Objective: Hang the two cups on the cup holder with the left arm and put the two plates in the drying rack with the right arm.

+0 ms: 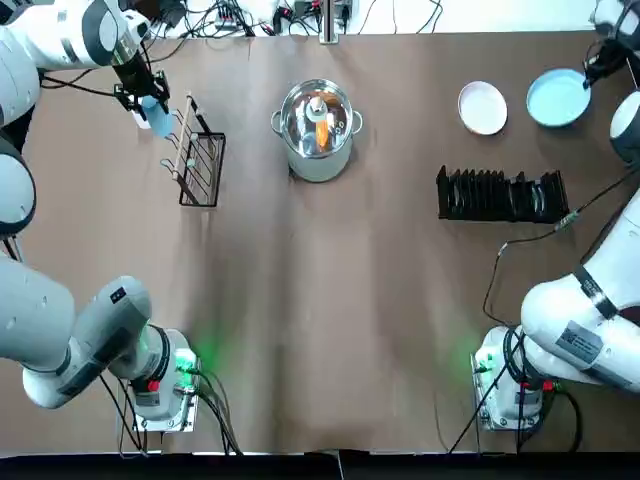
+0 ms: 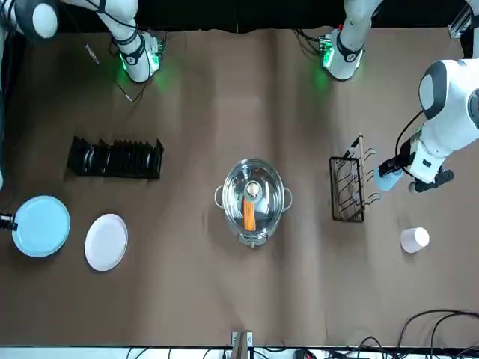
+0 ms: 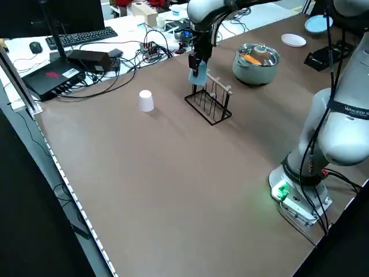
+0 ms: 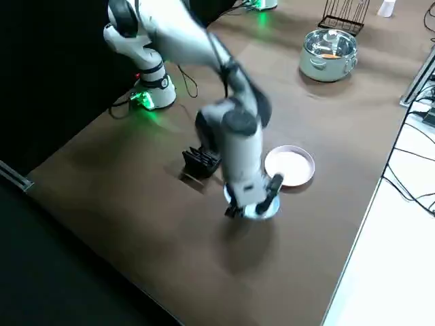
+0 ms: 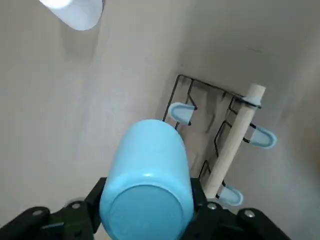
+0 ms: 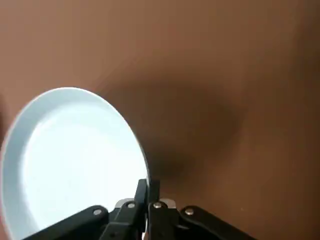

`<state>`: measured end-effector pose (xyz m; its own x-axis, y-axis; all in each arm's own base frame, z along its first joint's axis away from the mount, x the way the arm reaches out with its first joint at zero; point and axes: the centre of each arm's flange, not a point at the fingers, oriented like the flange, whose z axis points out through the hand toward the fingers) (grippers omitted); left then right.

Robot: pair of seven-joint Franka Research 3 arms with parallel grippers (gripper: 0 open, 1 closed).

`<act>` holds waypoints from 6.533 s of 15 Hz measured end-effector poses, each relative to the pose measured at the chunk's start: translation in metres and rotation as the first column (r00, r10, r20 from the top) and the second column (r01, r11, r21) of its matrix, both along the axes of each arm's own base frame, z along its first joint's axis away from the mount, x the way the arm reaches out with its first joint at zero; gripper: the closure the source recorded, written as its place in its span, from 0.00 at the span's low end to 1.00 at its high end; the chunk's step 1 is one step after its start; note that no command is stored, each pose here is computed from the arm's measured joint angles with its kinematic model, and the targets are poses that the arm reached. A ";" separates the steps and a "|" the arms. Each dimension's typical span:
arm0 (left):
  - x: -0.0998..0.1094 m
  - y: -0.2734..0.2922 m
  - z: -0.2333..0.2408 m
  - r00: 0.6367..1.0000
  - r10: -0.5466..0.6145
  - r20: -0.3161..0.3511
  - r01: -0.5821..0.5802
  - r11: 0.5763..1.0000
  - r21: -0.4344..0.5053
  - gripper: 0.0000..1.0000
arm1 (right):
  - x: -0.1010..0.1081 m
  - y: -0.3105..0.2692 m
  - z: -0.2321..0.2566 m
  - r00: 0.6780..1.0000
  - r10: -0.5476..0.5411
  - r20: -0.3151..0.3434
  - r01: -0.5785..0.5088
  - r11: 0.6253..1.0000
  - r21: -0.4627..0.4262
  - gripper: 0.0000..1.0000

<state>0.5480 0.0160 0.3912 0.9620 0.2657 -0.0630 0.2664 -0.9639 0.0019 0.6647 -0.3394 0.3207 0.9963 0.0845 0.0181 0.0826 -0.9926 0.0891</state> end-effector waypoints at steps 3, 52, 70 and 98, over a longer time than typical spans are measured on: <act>0.004 0.001 -0.008 1.000 0.001 0.008 -0.001 1.000 -0.015 0.31 | 0.002 0.052 0.070 0.993 0.094 -0.077 -0.097 0.995 -0.032 0.97; 0.002 0.002 -0.041 0.987 0.144 -0.077 -0.147 0.989 -0.036 0.31 | -0.142 0.282 -0.038 0.911 0.064 -0.408 -0.317 0.741 -0.592 0.97; 0.017 0.007 -0.029 0.990 0.135 -0.029 -0.135 0.990 -0.030 0.00 | -0.070 0.293 -0.009 0.968 0.040 -0.248 -0.178 0.807 -0.564 0.43; 0.132 0.172 -0.134 0.924 -0.318 0.211 0.307 0.948 0.085 0.00 | 0.017 0.201 -0.132 0.913 -0.404 0.052 0.401 0.914 0.064 0.63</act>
